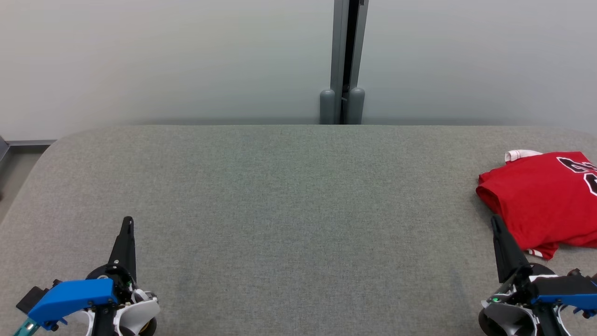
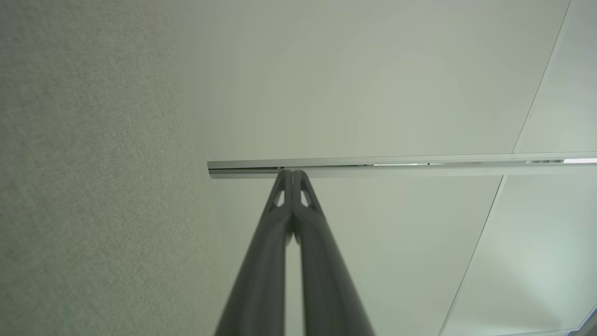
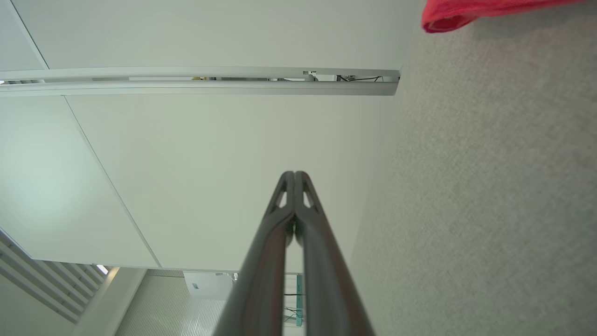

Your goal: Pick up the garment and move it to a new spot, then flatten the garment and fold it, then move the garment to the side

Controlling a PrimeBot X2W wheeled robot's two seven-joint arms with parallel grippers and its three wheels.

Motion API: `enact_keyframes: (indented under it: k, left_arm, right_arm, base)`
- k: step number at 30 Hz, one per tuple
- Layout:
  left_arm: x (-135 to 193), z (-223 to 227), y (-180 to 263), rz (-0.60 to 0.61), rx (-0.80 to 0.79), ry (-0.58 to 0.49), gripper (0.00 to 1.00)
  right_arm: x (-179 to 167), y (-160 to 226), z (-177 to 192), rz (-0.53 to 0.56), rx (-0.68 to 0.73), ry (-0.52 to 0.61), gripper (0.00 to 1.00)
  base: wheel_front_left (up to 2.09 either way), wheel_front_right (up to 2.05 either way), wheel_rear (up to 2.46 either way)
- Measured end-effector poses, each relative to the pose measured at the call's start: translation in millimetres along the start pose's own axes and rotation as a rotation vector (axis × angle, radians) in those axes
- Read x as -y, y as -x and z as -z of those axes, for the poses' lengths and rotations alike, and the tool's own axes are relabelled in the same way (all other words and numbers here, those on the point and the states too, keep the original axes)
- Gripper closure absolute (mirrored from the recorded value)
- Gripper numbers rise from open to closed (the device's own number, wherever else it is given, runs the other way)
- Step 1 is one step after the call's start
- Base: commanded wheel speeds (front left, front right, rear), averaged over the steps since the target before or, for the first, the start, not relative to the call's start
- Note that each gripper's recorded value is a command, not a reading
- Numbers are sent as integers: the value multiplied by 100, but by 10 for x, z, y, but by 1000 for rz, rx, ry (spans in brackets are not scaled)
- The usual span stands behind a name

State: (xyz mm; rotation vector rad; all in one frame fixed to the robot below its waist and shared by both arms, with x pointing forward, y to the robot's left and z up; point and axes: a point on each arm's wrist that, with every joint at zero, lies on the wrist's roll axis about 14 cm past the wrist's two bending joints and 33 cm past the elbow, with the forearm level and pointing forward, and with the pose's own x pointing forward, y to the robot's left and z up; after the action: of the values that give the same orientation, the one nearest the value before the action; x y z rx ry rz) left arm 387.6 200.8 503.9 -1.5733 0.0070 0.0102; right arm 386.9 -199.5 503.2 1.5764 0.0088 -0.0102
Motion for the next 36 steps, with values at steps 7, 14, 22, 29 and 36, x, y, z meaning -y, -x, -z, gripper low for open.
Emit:
enact_keyframes:
  k: [7,14,22,29,36]
  left_arm:
    - [0,0,0,0,0,0,100]
    - [0,1,0,0,0,0,100]
    - [0,1,0,0,0,0,100]
    - [0,1,0,0,0,0,100]
    - [0,1,0,0,0,0,100]
  right_arm:
    - [0,0,0,0,0,0,100]
    - [0,0,0,0,0,0,100]
    - [0,0,0,0,0,0,100]
    - [0,0,0,0,0,0,100]
    - [0,0,0,0,0,0,100]
  base:
    - [0,0,0]
    - [0,0,0]
    - [0,0,0]
    - [0,0,0]
    - [0,0,0]
